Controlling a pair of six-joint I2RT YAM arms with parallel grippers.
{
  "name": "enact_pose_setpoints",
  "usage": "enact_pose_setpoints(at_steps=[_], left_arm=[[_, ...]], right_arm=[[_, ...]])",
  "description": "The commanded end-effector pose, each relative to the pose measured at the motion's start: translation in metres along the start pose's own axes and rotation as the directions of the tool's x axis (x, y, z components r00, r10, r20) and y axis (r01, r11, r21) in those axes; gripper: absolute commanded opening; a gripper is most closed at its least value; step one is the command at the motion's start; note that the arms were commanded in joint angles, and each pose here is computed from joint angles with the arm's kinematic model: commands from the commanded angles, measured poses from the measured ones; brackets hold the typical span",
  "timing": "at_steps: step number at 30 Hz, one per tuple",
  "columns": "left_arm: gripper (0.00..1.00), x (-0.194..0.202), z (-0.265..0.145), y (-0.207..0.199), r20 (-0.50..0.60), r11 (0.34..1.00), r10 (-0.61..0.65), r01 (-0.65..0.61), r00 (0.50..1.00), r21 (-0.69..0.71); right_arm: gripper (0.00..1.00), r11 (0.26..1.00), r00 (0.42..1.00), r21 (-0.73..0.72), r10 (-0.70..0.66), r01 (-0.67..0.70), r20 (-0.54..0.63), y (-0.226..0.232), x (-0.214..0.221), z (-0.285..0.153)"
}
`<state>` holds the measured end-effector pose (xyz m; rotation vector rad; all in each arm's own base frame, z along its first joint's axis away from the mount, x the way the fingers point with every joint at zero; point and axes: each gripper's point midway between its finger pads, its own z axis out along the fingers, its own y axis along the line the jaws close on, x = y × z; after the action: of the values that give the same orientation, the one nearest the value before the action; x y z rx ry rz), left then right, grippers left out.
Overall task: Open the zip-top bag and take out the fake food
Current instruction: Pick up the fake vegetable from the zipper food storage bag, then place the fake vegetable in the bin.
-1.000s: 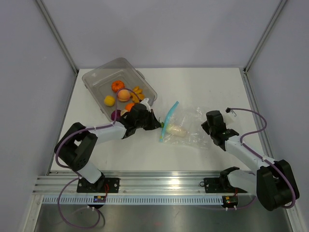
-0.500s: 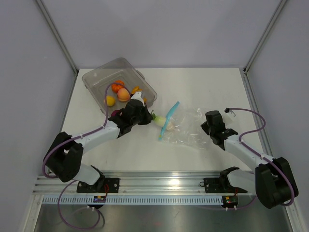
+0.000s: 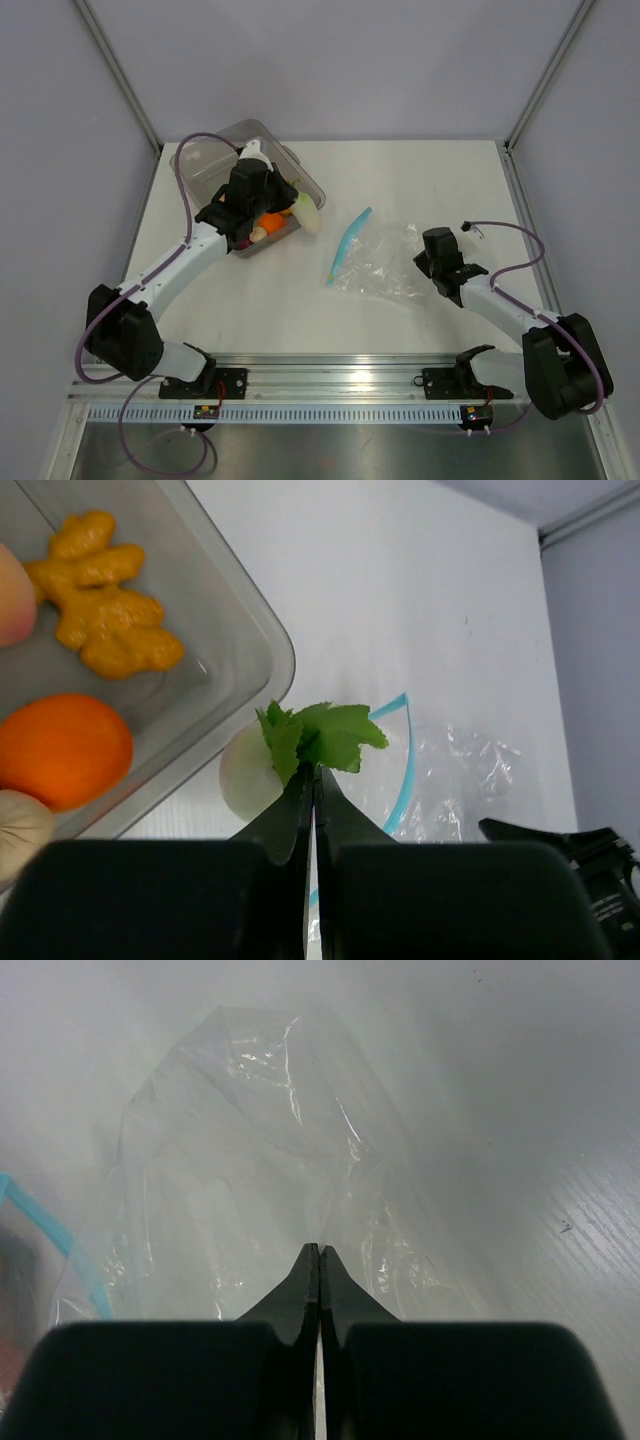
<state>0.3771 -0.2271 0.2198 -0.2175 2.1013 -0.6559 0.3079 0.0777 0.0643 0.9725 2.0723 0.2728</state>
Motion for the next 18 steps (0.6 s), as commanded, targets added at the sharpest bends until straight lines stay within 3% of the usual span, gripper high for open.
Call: enact_pose_setpoints(at_steps=[1, 10, 14, 18], left_arm=[[0.00, -0.049, -0.028, -0.018, 0.098, 0.998, -0.020, 0.015, 0.995, 0.054], [0.00, -0.119, -0.038, 0.020, 0.232, 0.998, -0.040, 0.049, 0.972, -0.032], [0.00, -0.131, -0.019, 0.039, 0.221, 0.994, 0.032, -0.007, 0.975, -0.110], [0.00, -0.137, -0.003, 0.059, 0.216, 0.987, 0.023, 0.012, 0.976, -0.160]], right_arm=[[0.00, 0.999, 0.999, -0.044, 0.007, -0.005, 0.050, 0.022, -0.018, 0.003], [0.00, 0.999, 0.999, -0.050, 0.000, 0.003, 0.048, 0.027, -0.020, 0.003], [0.00, 0.999, 0.998, -0.053, 0.001, 0.002, 0.061, 0.029, -0.023, 0.003], [0.00, 0.999, 0.997, -0.036, -0.011, 0.013, 0.074, 0.028, -0.026, 0.005]])
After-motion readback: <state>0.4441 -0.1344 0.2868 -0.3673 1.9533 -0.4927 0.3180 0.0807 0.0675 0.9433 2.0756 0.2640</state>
